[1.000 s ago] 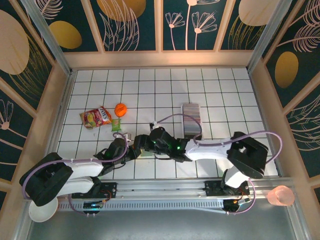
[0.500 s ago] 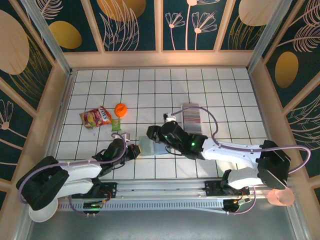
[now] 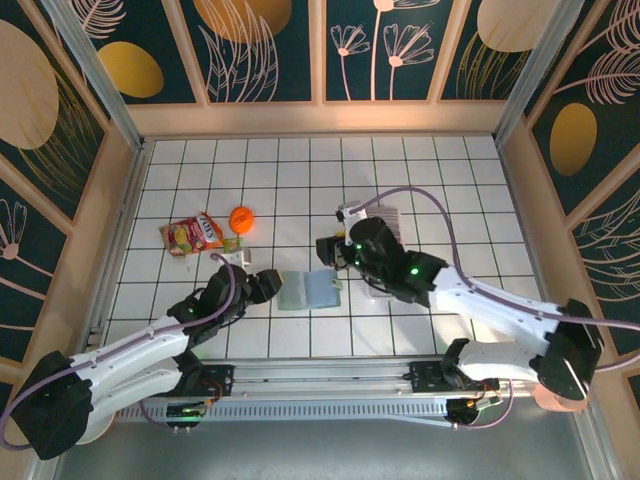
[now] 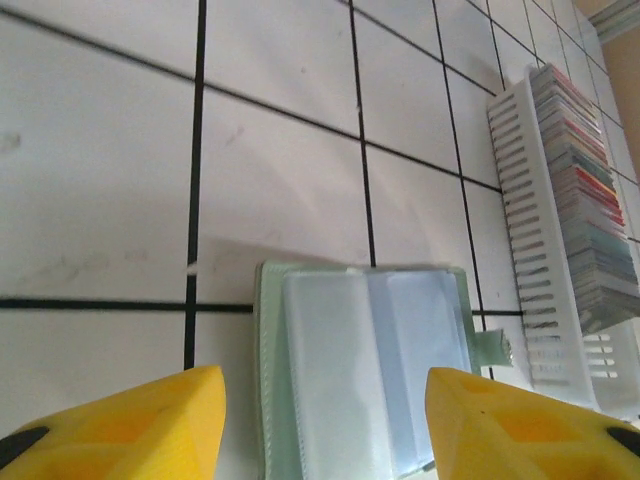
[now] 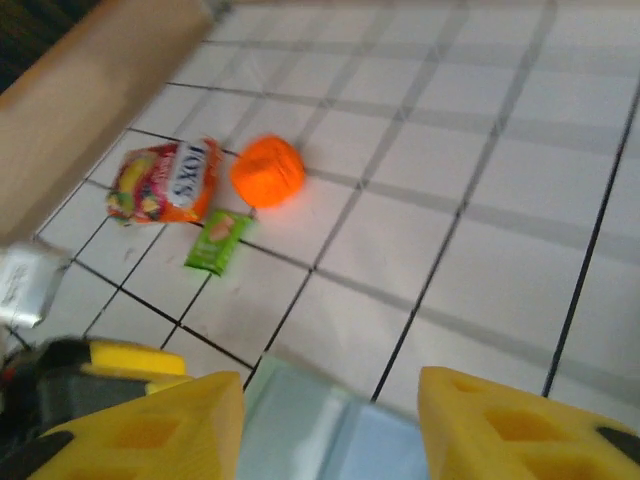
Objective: Put the credit cards into the card holder
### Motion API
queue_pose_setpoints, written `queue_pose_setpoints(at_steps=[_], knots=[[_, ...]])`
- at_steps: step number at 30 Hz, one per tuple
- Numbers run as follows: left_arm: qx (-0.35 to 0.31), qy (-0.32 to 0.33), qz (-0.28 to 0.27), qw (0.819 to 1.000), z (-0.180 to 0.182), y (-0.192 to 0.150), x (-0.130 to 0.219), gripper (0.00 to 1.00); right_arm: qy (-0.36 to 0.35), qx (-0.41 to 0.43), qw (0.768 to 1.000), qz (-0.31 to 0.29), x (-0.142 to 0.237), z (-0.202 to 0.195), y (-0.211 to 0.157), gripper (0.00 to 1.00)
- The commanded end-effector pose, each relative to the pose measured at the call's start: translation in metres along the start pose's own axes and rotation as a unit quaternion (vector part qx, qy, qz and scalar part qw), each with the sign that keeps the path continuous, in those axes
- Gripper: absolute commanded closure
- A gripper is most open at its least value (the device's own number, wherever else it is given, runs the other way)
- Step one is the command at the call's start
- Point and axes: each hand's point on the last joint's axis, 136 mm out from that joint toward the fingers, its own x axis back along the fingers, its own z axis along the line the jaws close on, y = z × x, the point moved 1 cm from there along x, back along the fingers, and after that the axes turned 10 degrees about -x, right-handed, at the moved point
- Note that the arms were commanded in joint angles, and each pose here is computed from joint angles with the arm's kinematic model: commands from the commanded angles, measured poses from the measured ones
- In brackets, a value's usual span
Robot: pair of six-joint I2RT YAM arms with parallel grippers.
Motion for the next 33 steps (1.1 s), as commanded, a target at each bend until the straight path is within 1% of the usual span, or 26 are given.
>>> queue_pose_setpoints(at_steps=[1,2,3,5,6,7,8,10,12,14,16,17,18,20,22,27,31,33], knots=[[-0.037,0.038,0.007,0.999,0.004,0.007,0.001,0.49,0.033,0.326,0.945,0.006,0.032,0.008,0.003,0.43],[-0.037,0.034,0.006,0.999,0.001,0.009,0.0,0.52,0.026,0.394,0.918,0.028,0.037,-0.001,-0.007,0.36],[-0.038,0.025,0.006,0.999,-0.003,0.01,-0.001,0.54,0.01,0.445,0.893,0.059,0.039,-0.017,-0.016,0.33],[-0.037,0.005,0.003,0.999,-0.01,0.013,-0.004,0.58,-0.024,0.498,0.859,0.121,0.04,-0.053,-0.024,0.33],[-0.035,-0.002,0.003,0.999,-0.013,0.013,-0.005,0.61,-0.046,0.499,0.853,0.147,0.04,-0.074,-0.023,0.29],[-0.036,-0.01,0.007,0.999,-0.016,0.012,-0.007,0.63,-0.052,0.495,0.851,0.167,0.041,-0.087,-0.024,0.21],[-0.036,-0.018,0.011,0.999,-0.018,0.011,-0.009,0.65,-0.05,0.493,0.849,0.181,0.042,-0.1,-0.023,0.02],[-0.035,-0.033,0.025,0.998,-0.023,0.007,-0.014,0.7,-0.049,0.511,0.837,0.19,0.04,-0.118,-0.027,0.01],[-0.03,-0.054,0.04,0.997,-0.027,-0.001,-0.02,0.75,-0.052,0.546,0.812,0.2,0.035,-0.136,-0.039,0.01],[-0.022,-0.067,0.053,0.996,-0.028,-0.008,-0.024,0.77,-0.059,0.566,0.793,0.215,0.03,-0.151,-0.05,0.01],[-0.021,-0.072,0.067,0.995,-0.029,-0.014,-0.028,0.78,-0.048,0.576,0.784,0.228,0.024,-0.156,-0.06,0.01],[-0.022,-0.068,0.071,0.995,-0.027,-0.015,-0.03,0.8,-0.041,0.576,0.783,0.232,0.021,-0.157,-0.064,0.01],[-0.022,-0.064,0.073,0.995,-0.025,-0.017,-0.031,0.84,-0.046,0.567,0.787,0.24,0.021,-0.166,-0.065,0.01],[-0.02,-0.061,0.072,0.995,-0.022,-0.02,-0.032,0.88,-0.041,0.572,0.781,0.246,0.016,-0.17,-0.073,0.01],[-0.019,-0.055,0.073,0.996,-0.017,-0.023,-0.033,0.89,-0.038,0.577,0.777,0.248,0.011,-0.171,-0.079,0.01],[-0.03,-0.029,0.068,0.997,-0.005,-0.025,-0.032,0.95,-0.03,0.598,0.76,0.255,0.0,-0.176,-0.09,0.01],[-0.044,-0.006,0.057,0.997,0.004,-0.023,-0.028,0.97,-0.037,0.607,0.754,0.25,-0.01,-0.18,-0.091,0.01],[-0.043,-0.006,0.058,0.997,0.004,-0.023,-0.026,0.97,-0.042,0.613,0.747,0.255,-0.012,-0.183,-0.093,0.01]])
